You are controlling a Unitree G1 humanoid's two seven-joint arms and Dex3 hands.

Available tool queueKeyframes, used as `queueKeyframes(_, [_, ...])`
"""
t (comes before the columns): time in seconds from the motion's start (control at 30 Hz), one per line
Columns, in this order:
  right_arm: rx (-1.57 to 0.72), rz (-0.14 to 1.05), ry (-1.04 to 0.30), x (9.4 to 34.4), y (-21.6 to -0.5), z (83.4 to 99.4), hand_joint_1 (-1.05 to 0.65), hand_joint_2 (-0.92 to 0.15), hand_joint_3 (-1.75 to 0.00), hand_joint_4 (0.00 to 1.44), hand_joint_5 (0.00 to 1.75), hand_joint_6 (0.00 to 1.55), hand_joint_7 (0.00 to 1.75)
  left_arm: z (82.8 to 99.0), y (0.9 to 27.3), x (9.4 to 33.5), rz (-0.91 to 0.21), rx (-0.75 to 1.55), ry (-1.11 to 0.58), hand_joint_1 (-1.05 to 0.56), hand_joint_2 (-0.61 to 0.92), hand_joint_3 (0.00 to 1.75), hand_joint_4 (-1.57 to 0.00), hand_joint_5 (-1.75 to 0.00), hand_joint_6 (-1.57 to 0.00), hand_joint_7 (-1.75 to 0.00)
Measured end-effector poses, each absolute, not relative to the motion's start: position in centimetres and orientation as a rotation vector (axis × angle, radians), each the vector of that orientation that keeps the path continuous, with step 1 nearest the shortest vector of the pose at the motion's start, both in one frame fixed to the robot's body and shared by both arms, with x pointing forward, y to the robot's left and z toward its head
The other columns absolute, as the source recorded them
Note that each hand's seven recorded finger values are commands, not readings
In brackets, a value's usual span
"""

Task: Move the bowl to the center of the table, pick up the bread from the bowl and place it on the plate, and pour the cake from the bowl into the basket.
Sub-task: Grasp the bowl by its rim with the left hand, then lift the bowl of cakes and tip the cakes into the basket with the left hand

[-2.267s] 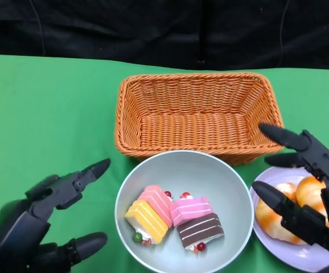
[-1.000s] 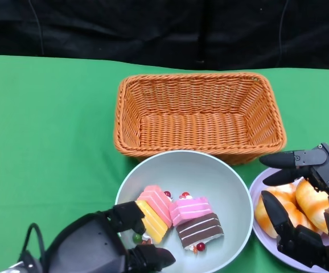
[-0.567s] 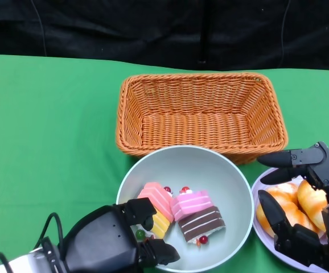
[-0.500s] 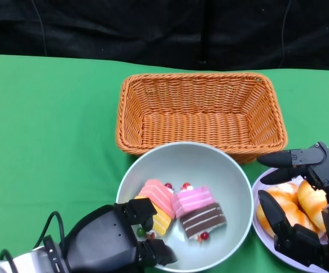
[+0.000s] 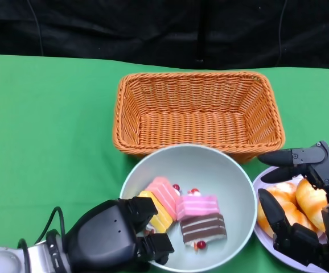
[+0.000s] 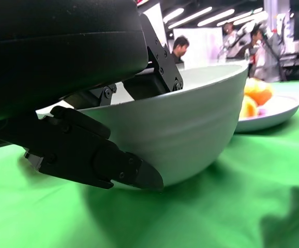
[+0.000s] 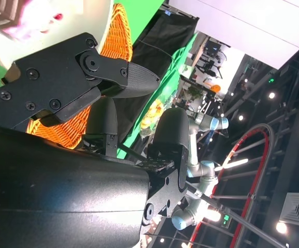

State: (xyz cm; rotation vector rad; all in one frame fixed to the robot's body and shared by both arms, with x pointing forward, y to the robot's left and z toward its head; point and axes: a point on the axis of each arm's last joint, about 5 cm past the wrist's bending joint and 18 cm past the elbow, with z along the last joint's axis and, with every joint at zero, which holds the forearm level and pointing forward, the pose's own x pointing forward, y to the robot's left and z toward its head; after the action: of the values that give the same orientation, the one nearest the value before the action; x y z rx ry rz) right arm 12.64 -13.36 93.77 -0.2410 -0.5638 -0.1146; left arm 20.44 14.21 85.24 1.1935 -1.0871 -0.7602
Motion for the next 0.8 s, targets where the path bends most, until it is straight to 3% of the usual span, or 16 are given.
queueKeyframes(0.13, [-0.236, -0.127, -0.565, 12.7, -13.3, 93.8, -0.26, -0.58, -0.92, 0.45, 1.4, 0.25, 1.32, 86.6, 15.1, 19.7, -0.77, 1.194, -1.101, -0.29, 0.92, 0.06, -0.9, -1.75, -0.8, -1.45])
queueKeyframes(0.37, [-0.244, -0.146, -0.572, 12.9, -13.1, 93.7, -0.26, -0.57, -0.95, 0.48, 1.4, 0.26, 1.33, 90.2, 16.6, 18.9, -0.78, 1.163, -1.082, -0.33, 0.92, 0.06, -0.92, -1.75, -0.82, -1.48])
queueKeyframes(0.5, [-0.227, -0.169, -0.588, 13.0, -13.0, 93.5, -0.23, -0.55, -0.98, 0.5, 1.42, 0.29, 1.34, 91.1, 17.0, 18.5, -0.78, 1.157, -1.06, -0.33, 0.91, 0.06, -0.91, -1.75, -0.81, -1.47])
queueKeyframes(0.63, [-0.217, -0.217, -0.643, 13.0, -12.9, 93.4, -0.25, -0.63, -0.9, 0.53, 1.51, 0.38, 1.29, 92.0, 17.4, 18.4, -0.756, 1.172, -1.054, -0.3, 0.92, 0.06, -0.92, -1.75, -0.8, -1.55])
queueKeyframes(0.7, [-0.211, -0.24, -0.674, 13.0, -13.0, 93.5, -0.16, -0.53, -1.17, 0.56, 1.59, 0.44, 1.33, 92.6, 17.6, 18.5, -0.736, 1.181, -1.059, -0.29, 0.92, 0.07, -0.93, -1.75, -0.77, -1.62])
queueKeyframes(0.8, [-0.197, -0.255, -0.694, 12.9, -13.1, 93.6, -0.09, -0.46, -1.33, 0.72, 1.68, 0.61, 1.42, 93.4, 18.1, 18.7, -0.716, 1.195, -1.057, -0.28, 0.92, 0.09, -0.92, -1.75, -0.72, -1.7])
